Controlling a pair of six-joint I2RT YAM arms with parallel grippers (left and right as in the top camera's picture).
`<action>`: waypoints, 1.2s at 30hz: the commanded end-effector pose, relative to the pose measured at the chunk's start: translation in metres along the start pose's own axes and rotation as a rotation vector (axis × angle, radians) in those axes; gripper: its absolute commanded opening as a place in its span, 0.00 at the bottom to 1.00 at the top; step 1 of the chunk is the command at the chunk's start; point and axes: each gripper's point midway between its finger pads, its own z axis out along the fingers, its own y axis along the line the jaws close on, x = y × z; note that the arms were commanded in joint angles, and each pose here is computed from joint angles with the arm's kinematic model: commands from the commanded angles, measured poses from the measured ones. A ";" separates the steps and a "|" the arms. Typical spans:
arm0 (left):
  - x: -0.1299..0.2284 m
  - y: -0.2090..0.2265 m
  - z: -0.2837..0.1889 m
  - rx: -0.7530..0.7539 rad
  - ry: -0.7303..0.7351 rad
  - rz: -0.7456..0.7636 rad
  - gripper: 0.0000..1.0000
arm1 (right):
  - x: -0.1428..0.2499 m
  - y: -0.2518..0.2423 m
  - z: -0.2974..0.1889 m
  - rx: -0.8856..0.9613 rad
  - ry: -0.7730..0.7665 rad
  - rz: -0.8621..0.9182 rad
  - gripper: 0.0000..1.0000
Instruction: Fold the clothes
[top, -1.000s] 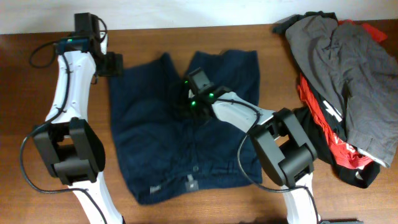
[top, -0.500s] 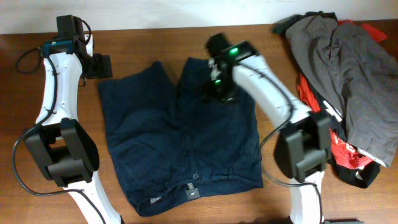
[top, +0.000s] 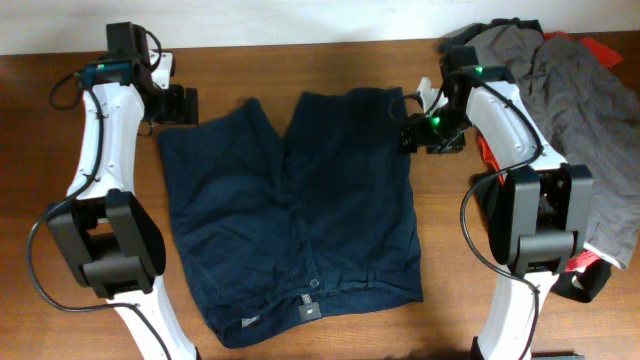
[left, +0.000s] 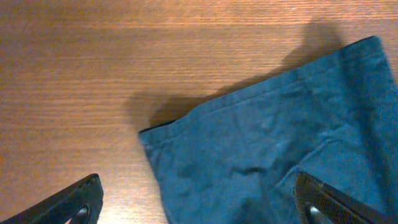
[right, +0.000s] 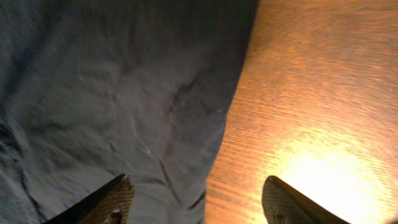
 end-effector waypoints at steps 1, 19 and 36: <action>-0.010 -0.010 -0.012 0.019 -0.040 0.035 0.98 | 0.008 0.010 0.011 -0.088 0.001 -0.096 0.61; -0.011 -0.015 -0.012 0.024 -0.041 0.044 0.97 | -0.036 -0.024 0.051 0.057 -0.250 -0.113 0.04; -0.013 -0.035 -0.013 0.038 -0.047 0.111 0.97 | -0.161 -0.048 -0.031 0.215 -0.778 -0.151 0.99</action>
